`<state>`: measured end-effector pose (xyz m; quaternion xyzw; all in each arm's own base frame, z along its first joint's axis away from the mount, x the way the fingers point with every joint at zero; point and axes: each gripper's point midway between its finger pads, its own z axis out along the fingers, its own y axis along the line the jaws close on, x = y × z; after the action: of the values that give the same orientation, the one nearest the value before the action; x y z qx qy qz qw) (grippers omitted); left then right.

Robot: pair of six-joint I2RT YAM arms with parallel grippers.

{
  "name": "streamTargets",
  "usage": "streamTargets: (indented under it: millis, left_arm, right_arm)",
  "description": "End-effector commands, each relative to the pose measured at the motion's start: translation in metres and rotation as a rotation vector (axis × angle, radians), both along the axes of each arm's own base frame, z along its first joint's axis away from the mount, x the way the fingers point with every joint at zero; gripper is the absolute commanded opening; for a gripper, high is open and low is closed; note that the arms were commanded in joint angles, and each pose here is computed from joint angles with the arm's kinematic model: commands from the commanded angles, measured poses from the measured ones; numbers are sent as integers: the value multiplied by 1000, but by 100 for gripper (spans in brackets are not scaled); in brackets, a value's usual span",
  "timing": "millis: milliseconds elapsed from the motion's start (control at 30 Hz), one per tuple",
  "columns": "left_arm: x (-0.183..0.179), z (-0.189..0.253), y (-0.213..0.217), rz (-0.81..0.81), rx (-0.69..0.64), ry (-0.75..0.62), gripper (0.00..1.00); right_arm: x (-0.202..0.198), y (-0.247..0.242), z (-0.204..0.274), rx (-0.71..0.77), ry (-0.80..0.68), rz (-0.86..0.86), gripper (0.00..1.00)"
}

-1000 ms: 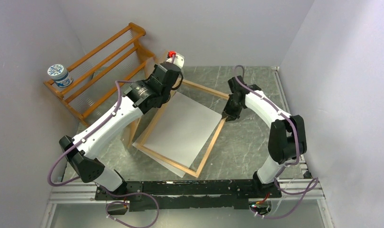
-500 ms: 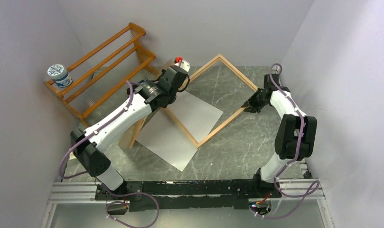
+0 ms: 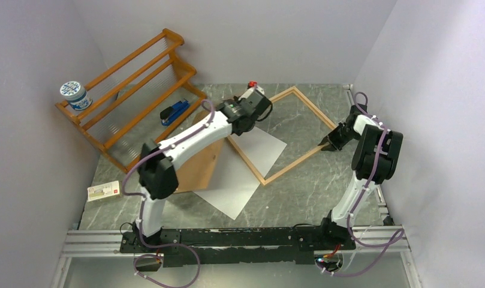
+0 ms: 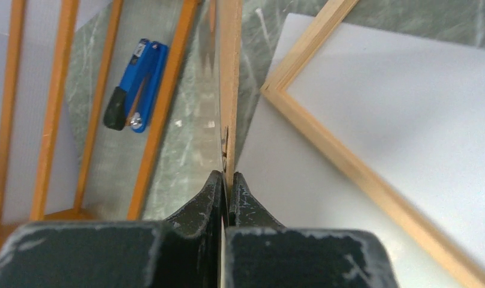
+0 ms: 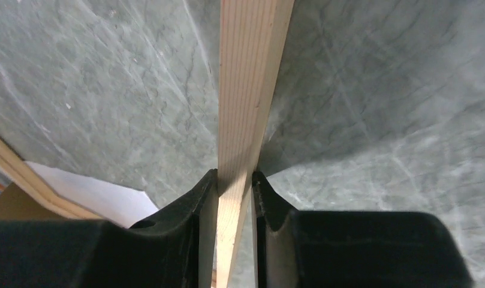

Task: Put the photo into the frame

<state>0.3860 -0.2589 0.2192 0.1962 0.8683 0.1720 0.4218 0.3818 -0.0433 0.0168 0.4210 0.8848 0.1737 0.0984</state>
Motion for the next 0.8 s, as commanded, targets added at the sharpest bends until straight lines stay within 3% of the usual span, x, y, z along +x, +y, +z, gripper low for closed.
streamTargets:
  millis: [0,267,400,567,767]
  left_arm:
    - [1,-22,-49,103,-190,20,3]
    - [-4,-77,-82,58,-253,158,3]
    - [-16,-92,-103,-8,-334,251,21]
    - [-31,-94,-119,-85,-443,326,50]
    - [-46,-77,-130,-192,-581,378,69]
  right_arm:
    - [15,-26,13,-124,-52,53,4]
    - [11,-37,17,-188,-41,0,46]
    - [2,-37,26,-217,-41,-39,62]
    - [-21,-21,25,-239,-13,-42,67]
    - [-40,0,48,-277,-62,-21,67]
